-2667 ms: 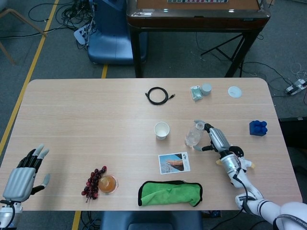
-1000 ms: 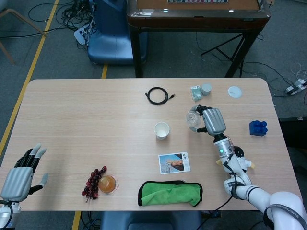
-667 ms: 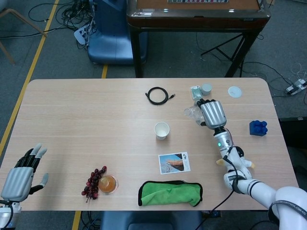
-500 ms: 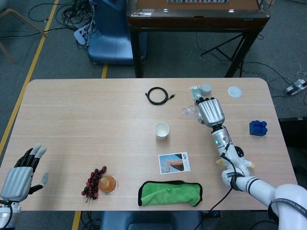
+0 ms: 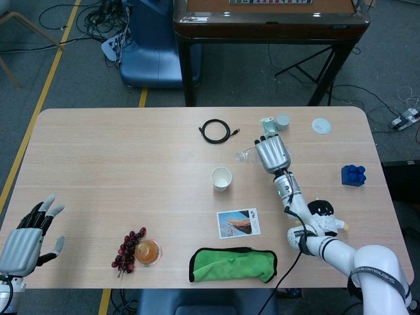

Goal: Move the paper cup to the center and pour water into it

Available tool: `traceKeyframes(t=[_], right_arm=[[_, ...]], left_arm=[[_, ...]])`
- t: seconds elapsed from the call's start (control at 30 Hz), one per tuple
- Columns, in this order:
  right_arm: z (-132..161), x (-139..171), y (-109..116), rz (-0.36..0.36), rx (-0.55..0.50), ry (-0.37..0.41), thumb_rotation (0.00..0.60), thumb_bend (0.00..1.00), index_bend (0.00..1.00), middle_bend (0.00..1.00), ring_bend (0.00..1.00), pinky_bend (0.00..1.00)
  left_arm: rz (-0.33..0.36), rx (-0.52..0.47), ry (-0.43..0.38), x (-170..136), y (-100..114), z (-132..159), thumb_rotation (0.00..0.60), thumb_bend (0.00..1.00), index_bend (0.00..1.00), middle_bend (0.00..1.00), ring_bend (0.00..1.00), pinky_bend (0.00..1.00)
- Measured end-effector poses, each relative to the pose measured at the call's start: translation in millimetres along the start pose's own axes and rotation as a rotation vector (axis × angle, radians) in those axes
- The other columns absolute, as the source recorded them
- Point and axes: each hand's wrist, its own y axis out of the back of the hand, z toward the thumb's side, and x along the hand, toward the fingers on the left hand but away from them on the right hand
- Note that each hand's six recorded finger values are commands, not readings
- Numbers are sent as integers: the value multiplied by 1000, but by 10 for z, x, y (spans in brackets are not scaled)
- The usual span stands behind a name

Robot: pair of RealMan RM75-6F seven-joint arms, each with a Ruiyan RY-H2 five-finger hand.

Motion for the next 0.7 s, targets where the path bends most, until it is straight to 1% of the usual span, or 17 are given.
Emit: traceKeyframes(t=[0.33, 0.7], right_arm=[[156, -49, 15, -5, 167, 37, 600, 125, 644, 624, 552, 582], [249, -56, 79, -19, 306, 64, 600, 129, 644, 624, 553, 582]], left_arm=[[0, -1, 0, -6, 11, 2, 600, 381, 185, 0, 0, 147], [2, 1, -1, -14, 16, 8, 600, 382, 185, 0, 0, 147]])
